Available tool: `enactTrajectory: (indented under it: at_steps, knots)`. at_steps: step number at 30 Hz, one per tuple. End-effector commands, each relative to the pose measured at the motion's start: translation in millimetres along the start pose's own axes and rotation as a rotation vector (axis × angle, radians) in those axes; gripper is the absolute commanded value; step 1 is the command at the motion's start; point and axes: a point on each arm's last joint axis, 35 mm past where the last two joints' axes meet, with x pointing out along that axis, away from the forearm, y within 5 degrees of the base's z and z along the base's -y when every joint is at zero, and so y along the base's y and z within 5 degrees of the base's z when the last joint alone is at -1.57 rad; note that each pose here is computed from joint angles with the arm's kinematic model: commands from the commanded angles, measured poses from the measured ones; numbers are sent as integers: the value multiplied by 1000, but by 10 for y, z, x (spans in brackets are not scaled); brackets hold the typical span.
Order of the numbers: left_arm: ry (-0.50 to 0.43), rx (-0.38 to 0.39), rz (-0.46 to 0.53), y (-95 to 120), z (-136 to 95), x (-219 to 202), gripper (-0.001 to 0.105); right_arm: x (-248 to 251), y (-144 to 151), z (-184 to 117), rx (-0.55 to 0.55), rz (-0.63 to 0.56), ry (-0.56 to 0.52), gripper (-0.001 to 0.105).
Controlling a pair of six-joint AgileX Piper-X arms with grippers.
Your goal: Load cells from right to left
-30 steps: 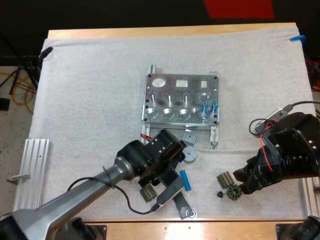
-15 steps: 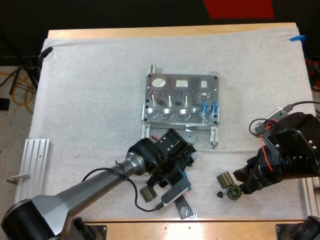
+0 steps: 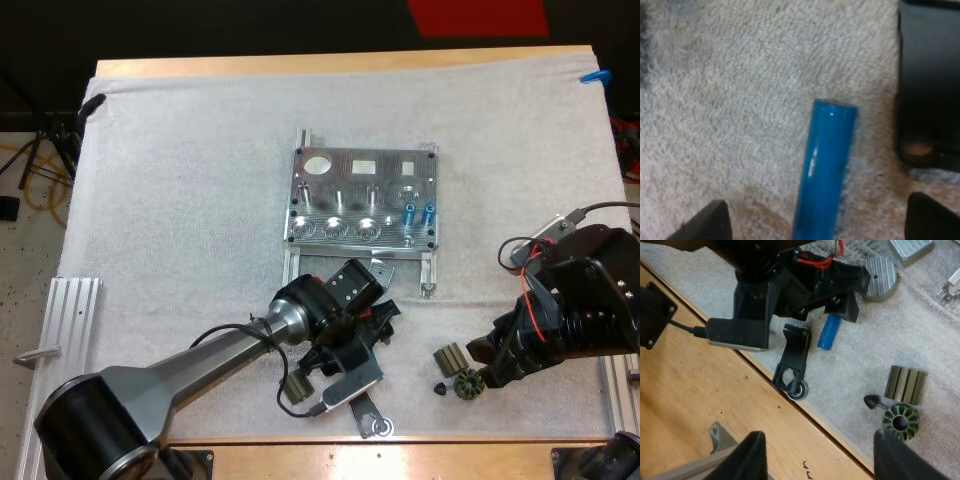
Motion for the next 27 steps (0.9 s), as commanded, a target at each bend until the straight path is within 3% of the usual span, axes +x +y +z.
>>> enactTrajectory:
  at_steps: [1,11,14,16,19,22,27]
  knots:
    - [-7,18,13,23,17,23,69,-20,16,-23,-16,11,-1,48]
    - [-5,13,-9,22,-12,131,69,-20,16,-23,-16,11,-1,48]
    - [-4,11,-16,14,-12,130,56,-20,16,-23,-16,11,-1,48]
    - [-2,10,-20,10,-13,130,38,-20,16,-23,-21,11,-1,48]
    - [-1,7,-29,-2,-13,130,20,-20,16,-23,-20,11,-1,48]
    - [2,6,-35,-8,-15,130,10,-20,16,-23,-20,11,-1,48]
    - [23,-3,-46,-21,-22,129,8,-20,16,-23,-20,11,-1,48]
